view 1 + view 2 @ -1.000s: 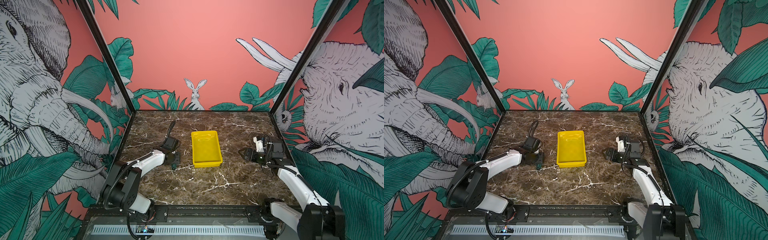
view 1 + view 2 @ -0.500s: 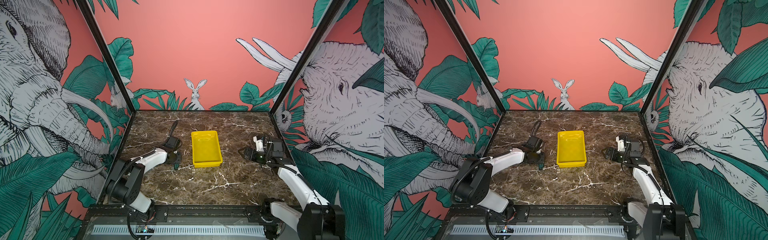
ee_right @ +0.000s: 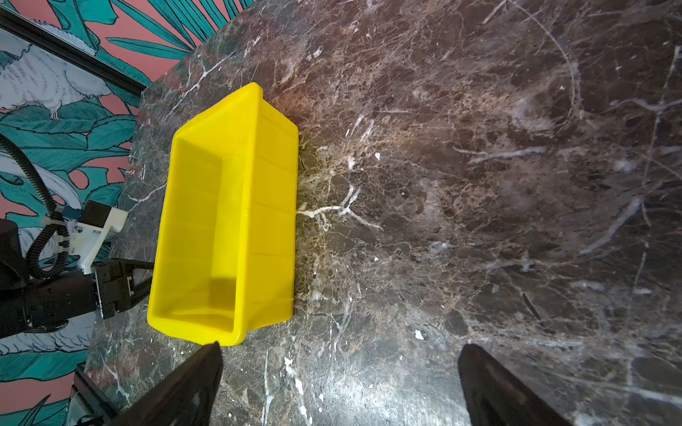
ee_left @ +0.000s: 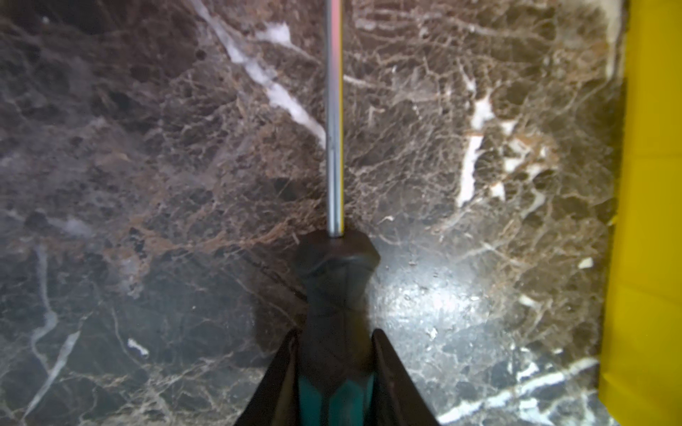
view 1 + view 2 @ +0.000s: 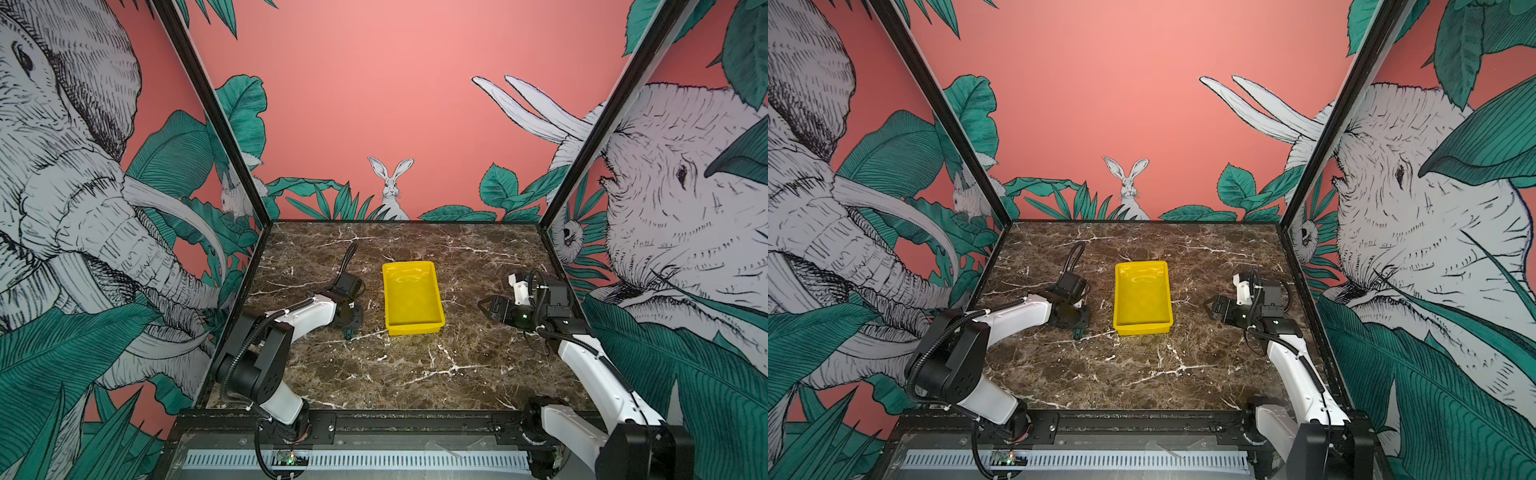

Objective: Put the screwdriver in the bin
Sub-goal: Pick up the screwdriver from the middle-left of the table.

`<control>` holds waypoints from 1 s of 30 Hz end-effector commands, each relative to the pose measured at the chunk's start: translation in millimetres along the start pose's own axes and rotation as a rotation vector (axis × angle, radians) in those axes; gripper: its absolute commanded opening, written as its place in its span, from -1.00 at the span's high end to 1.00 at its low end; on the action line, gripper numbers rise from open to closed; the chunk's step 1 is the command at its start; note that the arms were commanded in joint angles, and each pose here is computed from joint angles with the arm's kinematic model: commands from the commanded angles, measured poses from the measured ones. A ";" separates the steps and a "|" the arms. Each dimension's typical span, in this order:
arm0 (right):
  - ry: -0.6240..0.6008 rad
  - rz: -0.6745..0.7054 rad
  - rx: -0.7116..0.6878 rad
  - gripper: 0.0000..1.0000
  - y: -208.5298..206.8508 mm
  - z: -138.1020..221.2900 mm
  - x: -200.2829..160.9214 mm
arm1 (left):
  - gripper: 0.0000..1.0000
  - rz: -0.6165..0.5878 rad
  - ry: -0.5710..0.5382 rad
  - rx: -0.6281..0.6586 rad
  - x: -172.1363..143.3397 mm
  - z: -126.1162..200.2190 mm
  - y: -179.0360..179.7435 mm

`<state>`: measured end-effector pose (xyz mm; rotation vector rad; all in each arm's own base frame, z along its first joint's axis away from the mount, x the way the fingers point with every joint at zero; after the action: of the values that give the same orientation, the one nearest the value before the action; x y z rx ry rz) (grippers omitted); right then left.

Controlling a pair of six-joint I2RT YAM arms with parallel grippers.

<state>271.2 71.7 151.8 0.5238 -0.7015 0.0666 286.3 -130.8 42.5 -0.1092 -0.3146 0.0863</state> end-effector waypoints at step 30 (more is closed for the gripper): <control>-0.004 0.011 -0.059 -0.98 3.2 22.8 -2.2 | 1.00 -0.110 -0.193 -0.101 47.3 120.1 -37.3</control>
<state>251.7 66.0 153.0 0.4823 -0.6747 0.0436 299.0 -141.7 144.3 -0.1490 -0.4786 0.0287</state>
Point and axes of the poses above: each gripper's point midway between its finger pads, its own z axis back along the fingers, its own y axis along the line the jaws close on, x = y × z, the point moved 2 cm from there along z, back along the fingers, and after that the axes turned 9 degrees about z, right-handed, at the moved point
